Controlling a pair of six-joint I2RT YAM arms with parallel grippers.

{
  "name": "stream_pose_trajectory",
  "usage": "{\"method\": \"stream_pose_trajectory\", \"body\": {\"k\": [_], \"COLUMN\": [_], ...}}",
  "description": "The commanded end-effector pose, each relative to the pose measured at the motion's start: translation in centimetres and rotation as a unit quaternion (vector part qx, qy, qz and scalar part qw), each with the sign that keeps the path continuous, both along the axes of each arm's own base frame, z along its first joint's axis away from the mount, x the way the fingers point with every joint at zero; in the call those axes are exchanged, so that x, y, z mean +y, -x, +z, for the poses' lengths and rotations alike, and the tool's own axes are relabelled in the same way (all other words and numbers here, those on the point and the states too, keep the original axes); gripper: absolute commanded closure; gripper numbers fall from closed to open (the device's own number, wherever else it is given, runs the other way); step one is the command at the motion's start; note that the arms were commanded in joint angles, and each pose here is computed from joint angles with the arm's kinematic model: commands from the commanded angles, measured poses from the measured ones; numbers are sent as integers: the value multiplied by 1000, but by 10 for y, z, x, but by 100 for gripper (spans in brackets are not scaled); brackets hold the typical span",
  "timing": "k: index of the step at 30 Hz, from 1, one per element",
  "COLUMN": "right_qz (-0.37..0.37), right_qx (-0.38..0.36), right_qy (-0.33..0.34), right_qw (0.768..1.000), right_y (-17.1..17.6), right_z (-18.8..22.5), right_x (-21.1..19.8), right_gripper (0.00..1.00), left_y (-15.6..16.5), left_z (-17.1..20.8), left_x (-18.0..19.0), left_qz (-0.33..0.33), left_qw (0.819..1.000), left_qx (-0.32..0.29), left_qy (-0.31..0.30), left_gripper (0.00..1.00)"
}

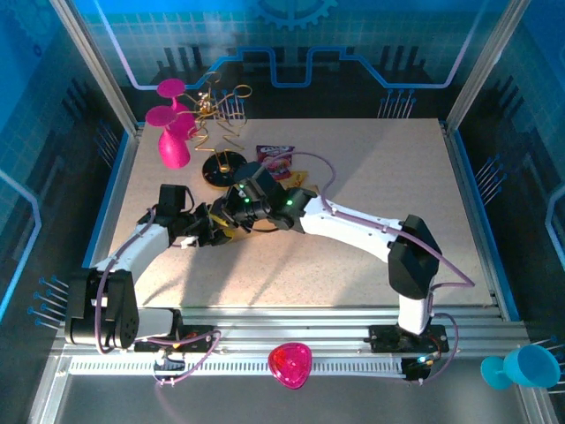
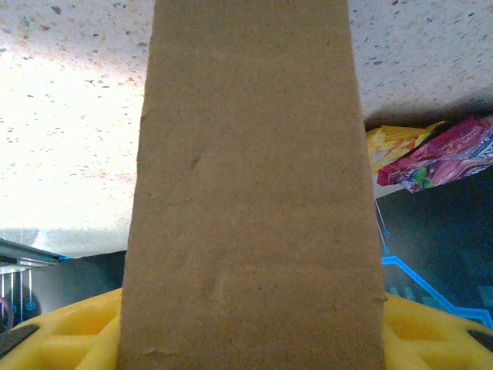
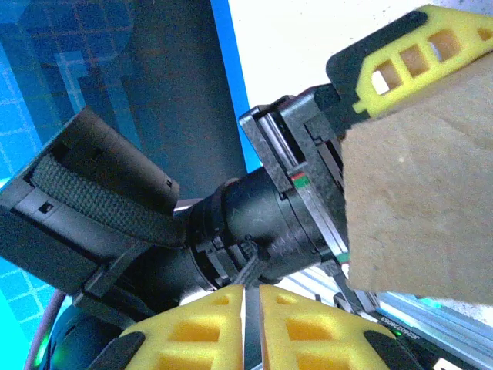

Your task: Fold the paper box

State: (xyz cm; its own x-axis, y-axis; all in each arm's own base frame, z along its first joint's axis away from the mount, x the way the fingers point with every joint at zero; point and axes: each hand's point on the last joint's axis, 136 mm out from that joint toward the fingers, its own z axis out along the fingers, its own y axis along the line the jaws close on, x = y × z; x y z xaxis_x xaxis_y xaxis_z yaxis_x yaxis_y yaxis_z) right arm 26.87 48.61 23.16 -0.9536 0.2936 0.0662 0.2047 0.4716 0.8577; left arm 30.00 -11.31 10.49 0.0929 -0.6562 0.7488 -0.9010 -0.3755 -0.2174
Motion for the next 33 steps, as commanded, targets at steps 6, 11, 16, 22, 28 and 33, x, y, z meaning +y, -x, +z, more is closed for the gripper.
{"method": "stream_pose_trajectory", "body": {"k": [6,11,16,22,28,33], "right_qz": [-8,-7,-17,-24,-11,-15], "right_qx": [48,57,68,51,57,60], "right_qy": [28,27,39,33,61,82], "right_qw": [998,998,997,998,996,995], "right_y": [-9,-11,-12,-19,-14,-14], "right_z": [-47,-55,-73,-70,-83,-95], "right_x": [9,13,1,-13,-17,-26], "right_gripper": [87,87,87,87,88,89], "left_y": [12,12,12,14,14,15], "left_z": [-37,-37,-37,-39,-44,-44], "left_x": [16,15,15,21,26,30], "left_qz": [73,73,75,81,81,74], "left_qw": [992,992,992,992,991,992], "left_qx": [97,97,99,99,105,104], "left_qy": [-24,-22,-19,-13,-7,-9], "left_gripper": [95,95,95,94,92,90]}}
